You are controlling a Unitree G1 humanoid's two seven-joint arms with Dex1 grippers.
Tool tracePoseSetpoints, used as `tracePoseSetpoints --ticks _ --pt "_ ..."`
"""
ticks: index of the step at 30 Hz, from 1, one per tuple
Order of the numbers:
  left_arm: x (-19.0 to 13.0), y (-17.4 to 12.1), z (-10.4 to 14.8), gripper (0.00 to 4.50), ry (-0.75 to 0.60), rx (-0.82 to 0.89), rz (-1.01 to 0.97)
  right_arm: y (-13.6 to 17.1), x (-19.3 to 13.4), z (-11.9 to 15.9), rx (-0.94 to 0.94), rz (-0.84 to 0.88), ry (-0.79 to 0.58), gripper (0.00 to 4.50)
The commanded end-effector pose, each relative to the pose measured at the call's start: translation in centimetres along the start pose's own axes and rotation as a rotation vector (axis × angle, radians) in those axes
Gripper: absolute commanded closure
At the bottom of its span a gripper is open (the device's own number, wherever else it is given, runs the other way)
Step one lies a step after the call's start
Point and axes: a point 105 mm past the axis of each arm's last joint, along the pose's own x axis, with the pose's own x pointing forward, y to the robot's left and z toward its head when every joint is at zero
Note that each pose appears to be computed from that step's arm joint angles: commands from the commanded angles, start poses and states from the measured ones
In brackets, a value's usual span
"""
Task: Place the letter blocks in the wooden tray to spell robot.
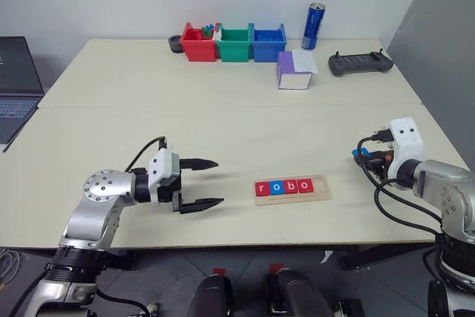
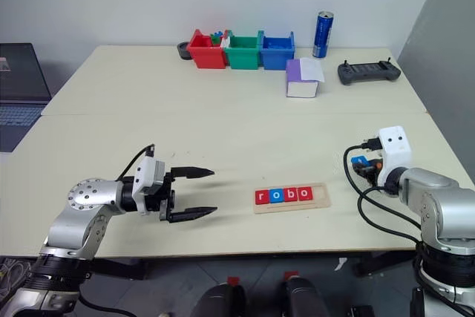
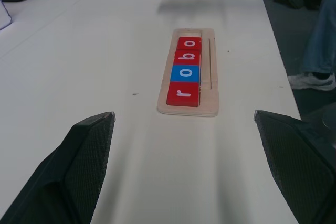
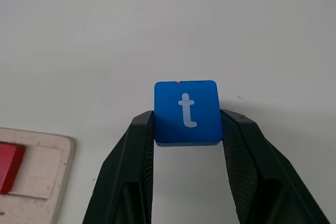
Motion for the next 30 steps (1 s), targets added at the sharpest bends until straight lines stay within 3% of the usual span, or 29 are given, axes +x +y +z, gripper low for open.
tracePoseSetpoints --ticks 1,5,13,14,20,22,27,30 --pt "0.0 0.0 0.5 0.0 -0.01 0.03 -0.012 0.5 -0.3 -0.6 0.018 -0.008 -0.001 3.05" --pt "0.2 0.0 0.4 0.0 -0.011 0.026 -0.022 0.8 0.0 -0.9 0.022 -0.031 0.001 3.05" --pt "0.2 0.0 0.4 0.0 -0.012 0.025 -0.026 0.1 -0.3 -0.5 -0.012 -0.035 0.019 0.21" --pt "0.2 0.0 0.4 0.0 -0.013 0.025 -0.025 -0.1 -0.4 -0.3 -0.018 -0.036 0.02 0.03" --pt "0.4 -0.1 0.6 0.0 -0.019 0.029 -0.015 -1.3 -1.2 3.9 -0.227 0.087 -0.109 0.03" --pt "0.5 -0.2 0.6 0.0 -0.02 0.031 -0.014 -1.3 -1.3 4.7 -0.319 0.205 -0.124 0.03" --pt "0.8 -0.7 0.6 0.0 -0.021 0.025 -0.015 -1.2 -1.6 2.1 -0.713 0.609 0.013 0.03" --pt "0.8 -0.6 0.7 0.0 -0.02 0.03 -0.005 -2.4 -0.9 1.3 -0.904 0.755 0.096 0.03"
